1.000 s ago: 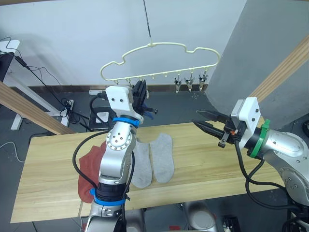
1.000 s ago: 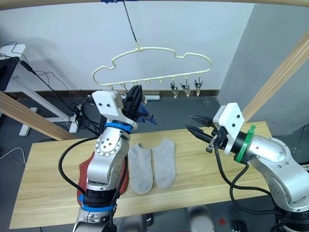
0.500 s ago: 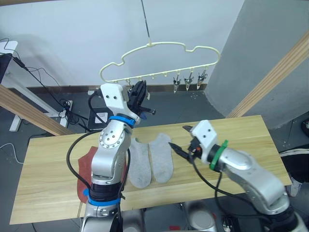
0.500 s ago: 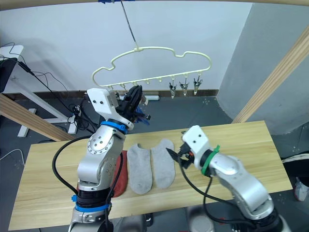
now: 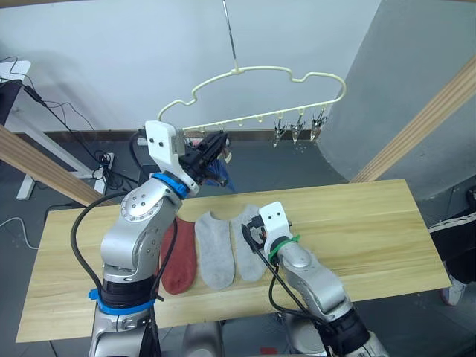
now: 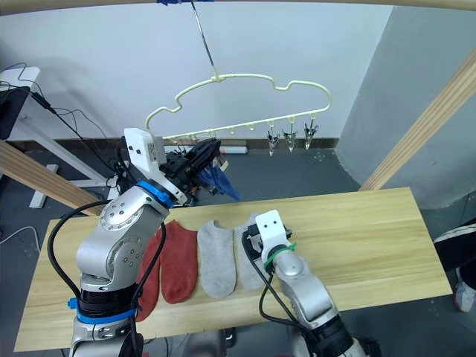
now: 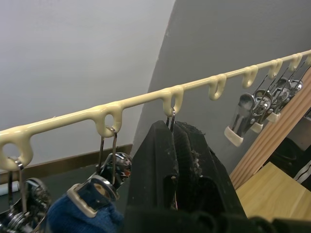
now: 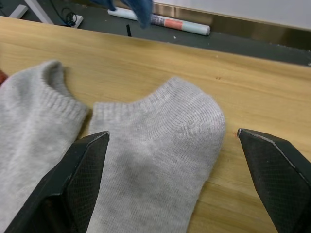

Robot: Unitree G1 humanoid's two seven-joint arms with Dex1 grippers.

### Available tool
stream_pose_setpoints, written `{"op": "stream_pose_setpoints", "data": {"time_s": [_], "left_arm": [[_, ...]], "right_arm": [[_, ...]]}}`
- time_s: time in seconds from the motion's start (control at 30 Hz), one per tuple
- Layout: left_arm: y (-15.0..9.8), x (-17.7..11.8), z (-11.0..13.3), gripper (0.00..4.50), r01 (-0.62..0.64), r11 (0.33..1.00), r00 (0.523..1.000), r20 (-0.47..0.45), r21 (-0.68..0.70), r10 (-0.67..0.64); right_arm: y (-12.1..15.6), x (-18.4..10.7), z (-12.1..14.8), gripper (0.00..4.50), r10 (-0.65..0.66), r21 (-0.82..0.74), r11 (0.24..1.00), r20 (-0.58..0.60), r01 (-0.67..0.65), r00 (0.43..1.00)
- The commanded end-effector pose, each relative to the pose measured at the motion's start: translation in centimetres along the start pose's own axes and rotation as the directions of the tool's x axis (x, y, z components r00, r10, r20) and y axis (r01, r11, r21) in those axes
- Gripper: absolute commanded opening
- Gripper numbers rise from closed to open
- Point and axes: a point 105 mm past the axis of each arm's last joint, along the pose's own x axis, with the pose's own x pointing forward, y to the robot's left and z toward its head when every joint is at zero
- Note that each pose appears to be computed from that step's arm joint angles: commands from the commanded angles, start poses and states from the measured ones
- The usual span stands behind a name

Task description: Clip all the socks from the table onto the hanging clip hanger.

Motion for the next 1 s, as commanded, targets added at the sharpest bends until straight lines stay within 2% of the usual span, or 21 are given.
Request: {"op": "stream_pose_setpoints", "data": {"time_s": [0.03,0.1,0.2,0.43,0.57,0.63,0.77,1.0], "left_arm": [[-0.4,-0.3,0.9,0.00,0.017,1.000,0.999,0.027,0.020,-0.018],[-0.3,-0.4,0.9,0.00,0.015,1.000,1.000,0.023,0.023,-0.016],[-0.2,-0.5,0.8,0.00,0.015,1.000,1.000,0.018,0.027,-0.015],[-0.1,-0.6,0.4,0.00,0.025,1.000,1.000,-0.002,0.014,-0.025],[0.0,-0.7,0.5,0.00,0.054,0.998,0.998,-0.008,-0.012,-0.054],[0.2,-0.7,0.7,0.00,0.067,0.997,0.998,-0.011,-0.049,-0.067],[0.6,-0.7,1.1,0.00,0.086,0.991,0.996,-0.022,-0.102,-0.089],[0.1,-1.0,1.3,0.00,0.122,0.972,0.990,-0.044,-0.199,-0.133]], "right_arm": [[0.5,0.6,0.7,4.44,0.013,0.029,0.999,0.048,-0.014,0.999],[0.6,0.9,0.4,4.44,0.019,0.019,1.000,0.044,-0.019,0.999],[0.4,1.5,0.4,3.93,0.025,0.005,1.000,0.058,-0.025,0.998],[0.0,2.2,0.6,1.47,0.050,-0.021,0.999,0.084,-0.049,0.995],[-0.1,1.5,2.4,0.08,0.097,-0.084,0.993,0.144,-0.085,0.985],[0.3,0.7,3.8,0.04,0.150,-0.139,0.982,0.193,-0.125,0.970],[1.4,-2.3,7.5,0.04,0.311,-0.330,0.921,0.307,-0.206,0.899],[1.8,-4.2,10.6,0.04,0.422,-0.460,0.858,0.381,-0.227,0.823]]}}
